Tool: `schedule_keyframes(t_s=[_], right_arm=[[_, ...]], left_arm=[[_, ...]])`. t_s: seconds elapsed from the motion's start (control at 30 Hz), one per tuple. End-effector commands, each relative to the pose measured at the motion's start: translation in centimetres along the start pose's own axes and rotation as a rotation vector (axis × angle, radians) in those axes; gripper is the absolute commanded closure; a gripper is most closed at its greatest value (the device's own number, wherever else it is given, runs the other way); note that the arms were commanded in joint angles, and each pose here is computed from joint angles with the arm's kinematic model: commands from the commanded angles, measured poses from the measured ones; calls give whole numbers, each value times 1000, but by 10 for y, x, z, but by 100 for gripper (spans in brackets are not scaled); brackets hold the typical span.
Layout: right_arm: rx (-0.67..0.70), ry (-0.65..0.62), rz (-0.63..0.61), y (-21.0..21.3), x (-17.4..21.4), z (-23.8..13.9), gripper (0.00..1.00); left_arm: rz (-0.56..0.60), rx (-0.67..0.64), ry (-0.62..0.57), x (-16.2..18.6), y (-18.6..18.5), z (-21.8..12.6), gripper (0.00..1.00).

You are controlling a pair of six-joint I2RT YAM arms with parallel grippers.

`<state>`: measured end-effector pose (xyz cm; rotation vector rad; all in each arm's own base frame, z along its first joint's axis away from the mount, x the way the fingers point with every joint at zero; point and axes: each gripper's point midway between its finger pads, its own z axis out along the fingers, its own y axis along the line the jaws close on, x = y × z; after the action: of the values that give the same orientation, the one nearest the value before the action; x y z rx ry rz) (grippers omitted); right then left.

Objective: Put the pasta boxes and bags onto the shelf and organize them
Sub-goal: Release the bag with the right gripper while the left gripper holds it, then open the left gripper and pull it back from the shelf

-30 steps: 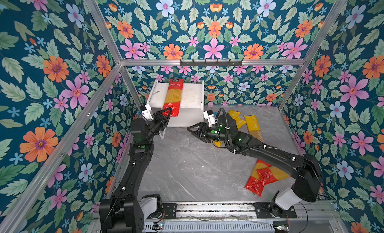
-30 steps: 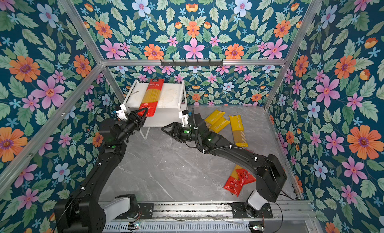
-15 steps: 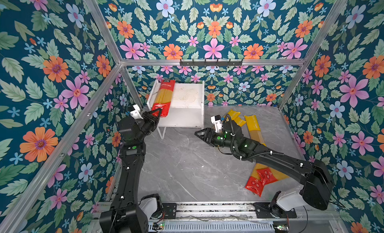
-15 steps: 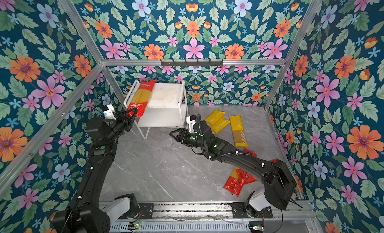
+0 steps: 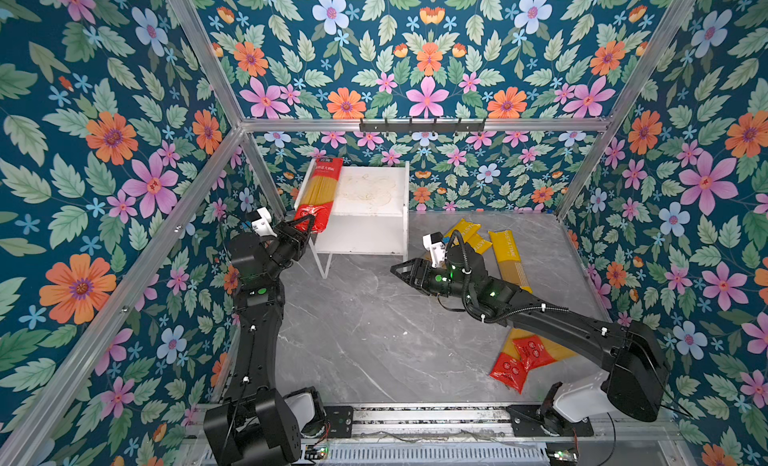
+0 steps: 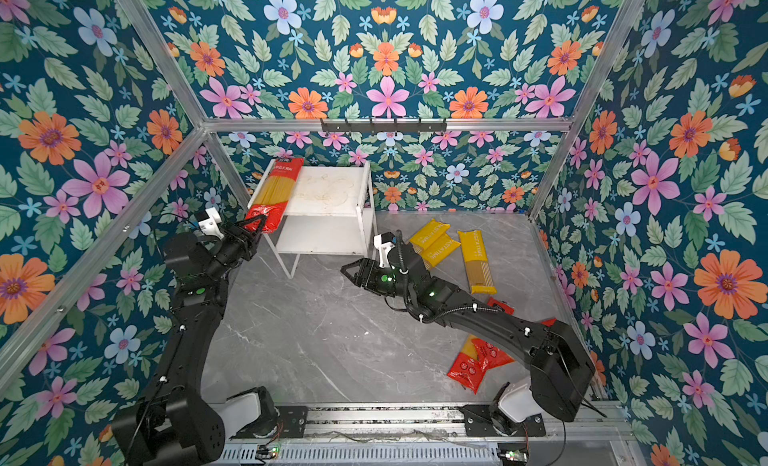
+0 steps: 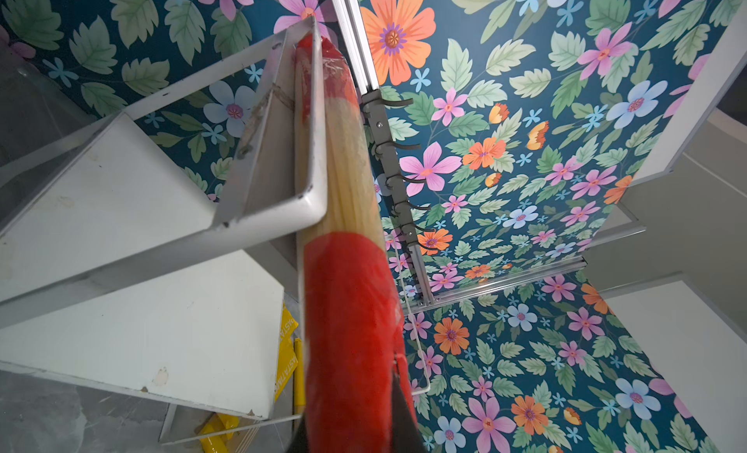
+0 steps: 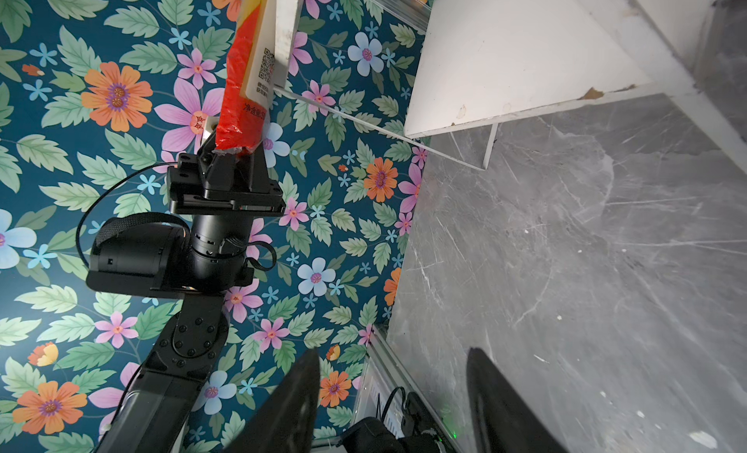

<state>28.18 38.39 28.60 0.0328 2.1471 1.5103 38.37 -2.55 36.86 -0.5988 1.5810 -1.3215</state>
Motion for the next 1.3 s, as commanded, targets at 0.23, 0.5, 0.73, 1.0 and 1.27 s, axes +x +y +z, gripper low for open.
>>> schedule_keyframes(t_s=[0.23, 0.5, 0.73, 1.0, 1.27], right_arm=[[-9, -16, -6, 3, -3, 1, 42], [6, -22, -10, -3, -1, -3, 42], [14, -26, -10, -7, 0, -5, 42], [80, -38, -50, -30, 5, -21, 42], [259, -49, -14, -91, 2, -75, 41]], left_arm=[[38, 30, -27, -5, -4, 17, 89], [50, 21, -25, -4, 0, 18, 72], [74, 28, -28, -1, -7, 11, 36], [181, 41, 4, 25, -18, -11, 17], [387, 104, 88, 126, -35, -28, 12]])
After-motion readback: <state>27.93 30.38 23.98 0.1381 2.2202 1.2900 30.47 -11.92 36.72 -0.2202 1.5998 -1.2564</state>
